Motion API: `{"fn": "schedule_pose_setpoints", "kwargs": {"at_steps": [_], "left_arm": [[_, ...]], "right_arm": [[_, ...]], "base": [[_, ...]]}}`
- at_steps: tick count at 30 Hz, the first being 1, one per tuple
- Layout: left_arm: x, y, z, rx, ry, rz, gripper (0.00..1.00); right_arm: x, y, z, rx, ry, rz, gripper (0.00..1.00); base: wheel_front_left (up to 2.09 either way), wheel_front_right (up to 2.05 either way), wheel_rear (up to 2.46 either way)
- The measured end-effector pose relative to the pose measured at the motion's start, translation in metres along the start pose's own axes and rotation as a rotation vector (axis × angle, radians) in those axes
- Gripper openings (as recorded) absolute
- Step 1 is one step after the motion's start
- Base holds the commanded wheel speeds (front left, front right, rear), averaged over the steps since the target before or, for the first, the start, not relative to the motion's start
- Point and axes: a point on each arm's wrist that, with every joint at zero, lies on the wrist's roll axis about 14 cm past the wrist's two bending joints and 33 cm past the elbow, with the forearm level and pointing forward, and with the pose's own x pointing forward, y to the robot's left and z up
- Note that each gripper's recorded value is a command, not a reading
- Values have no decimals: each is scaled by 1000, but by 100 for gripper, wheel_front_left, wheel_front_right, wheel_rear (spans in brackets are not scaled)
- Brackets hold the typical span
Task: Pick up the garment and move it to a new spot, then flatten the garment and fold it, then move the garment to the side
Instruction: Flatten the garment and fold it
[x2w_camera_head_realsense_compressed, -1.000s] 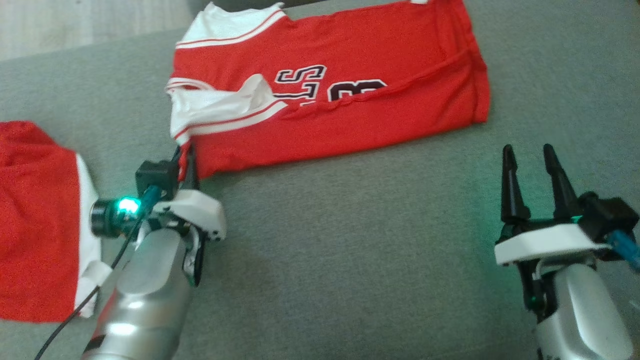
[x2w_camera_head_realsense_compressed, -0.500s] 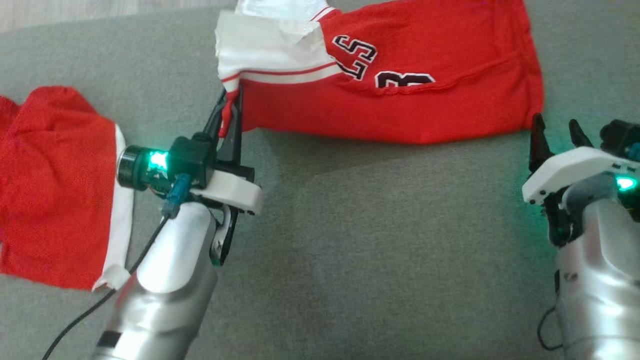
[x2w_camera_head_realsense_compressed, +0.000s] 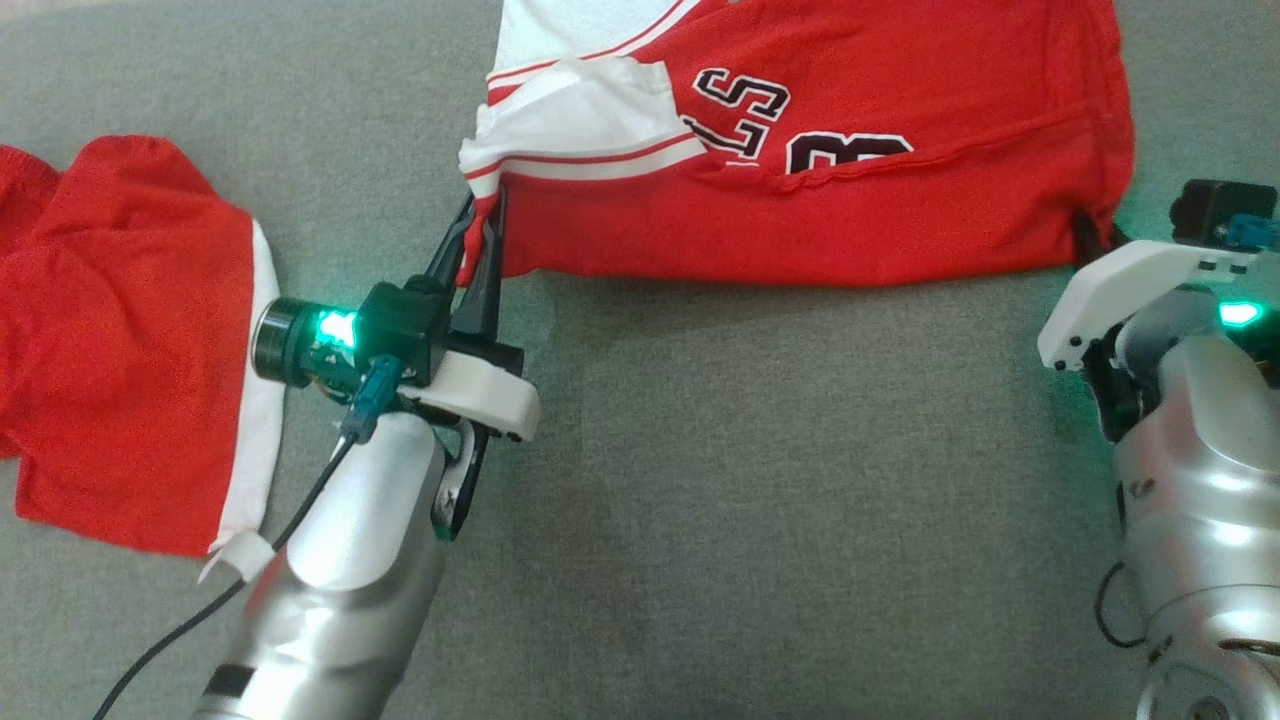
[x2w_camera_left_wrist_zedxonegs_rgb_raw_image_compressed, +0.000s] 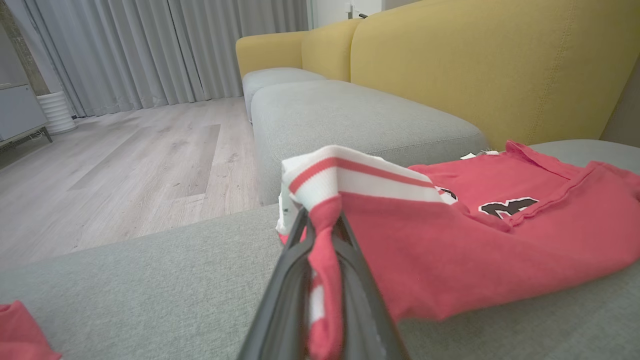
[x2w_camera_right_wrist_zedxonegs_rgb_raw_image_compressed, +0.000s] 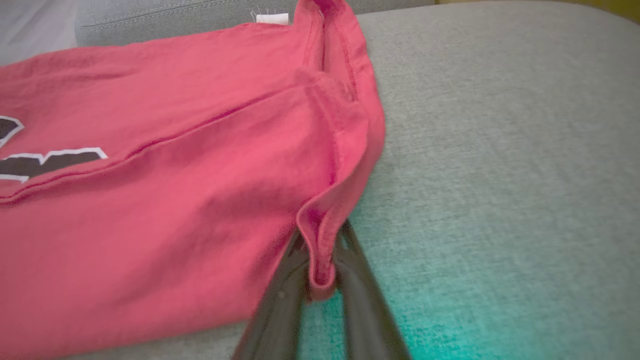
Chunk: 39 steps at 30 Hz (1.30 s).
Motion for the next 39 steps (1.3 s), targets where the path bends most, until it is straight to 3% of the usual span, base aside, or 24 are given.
{"fn": "schedule_pose_setpoints", "kwargs": {"at_steps": [9,16,27,33,37,38,39], "left_arm": [[-13,-3,-8,25,52,-11,0],[-49,-15,-38,34,211,-70,0],[-99,-30,-47,33,303,-129,0],[-114,-39,-54,37,342,-154,0],[-117,-42,-57,35,359,-155,0],[-117,-43,-57,32,361,-157,0],[-116,-43,-56,26,360,-154,0]], "right_arm": [[-23,-33,14,-140,-26,-45,0],[-53,-41,8,-185,-9,-34,0],[-108,-53,-26,-158,46,-3,0],[-128,-60,-54,-93,69,2,0],[-135,-61,-54,-49,27,-3,0],[-136,-61,-52,-41,15,-6,11],[-137,-61,-49,-44,-1,-8,61]], "base": [[0,0,0],[0,0,0],[0,0,0],[0,0,0],[0,0,0],[0,0,0],[0,0,0]]}}
